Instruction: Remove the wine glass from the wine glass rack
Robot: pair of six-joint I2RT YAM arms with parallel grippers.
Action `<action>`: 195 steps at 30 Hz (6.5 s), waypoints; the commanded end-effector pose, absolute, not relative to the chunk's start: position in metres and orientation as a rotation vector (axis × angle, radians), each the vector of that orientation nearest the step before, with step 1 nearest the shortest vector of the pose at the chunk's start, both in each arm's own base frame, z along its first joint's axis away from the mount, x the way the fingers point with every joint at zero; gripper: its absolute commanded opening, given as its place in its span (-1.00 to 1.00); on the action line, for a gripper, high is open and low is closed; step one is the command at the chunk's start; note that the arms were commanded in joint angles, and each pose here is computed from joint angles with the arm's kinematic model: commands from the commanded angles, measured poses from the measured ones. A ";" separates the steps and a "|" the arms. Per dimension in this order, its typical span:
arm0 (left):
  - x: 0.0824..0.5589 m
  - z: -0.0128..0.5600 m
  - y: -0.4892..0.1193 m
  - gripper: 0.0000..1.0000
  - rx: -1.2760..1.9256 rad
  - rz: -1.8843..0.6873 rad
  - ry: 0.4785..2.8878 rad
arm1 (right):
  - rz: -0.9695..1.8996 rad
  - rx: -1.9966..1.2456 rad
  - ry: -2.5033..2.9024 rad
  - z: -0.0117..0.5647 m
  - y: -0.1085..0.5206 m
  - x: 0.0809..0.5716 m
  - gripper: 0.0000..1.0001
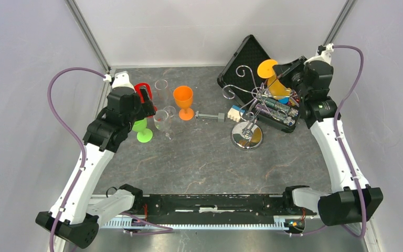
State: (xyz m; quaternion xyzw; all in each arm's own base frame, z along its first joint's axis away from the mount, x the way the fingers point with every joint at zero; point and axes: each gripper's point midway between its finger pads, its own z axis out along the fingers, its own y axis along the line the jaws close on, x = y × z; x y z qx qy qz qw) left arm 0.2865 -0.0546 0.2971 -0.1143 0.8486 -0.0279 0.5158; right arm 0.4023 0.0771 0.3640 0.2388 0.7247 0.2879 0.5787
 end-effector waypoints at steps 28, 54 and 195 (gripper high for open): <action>0.287 0.314 -0.048 0.74 -0.255 -0.045 1.970 | 0.850 0.639 1.469 0.414 0.075 0.362 -1.00; 0.282 0.330 -0.048 1.00 -0.263 -0.093 1.901 | 1.226 0.431 1.328 0.441 0.125 0.377 -1.00; 0.306 0.169 -0.232 -0.76 0.453 0.048 2.541 | 0.978 0.120 1.340 0.413 0.171 0.272 0.47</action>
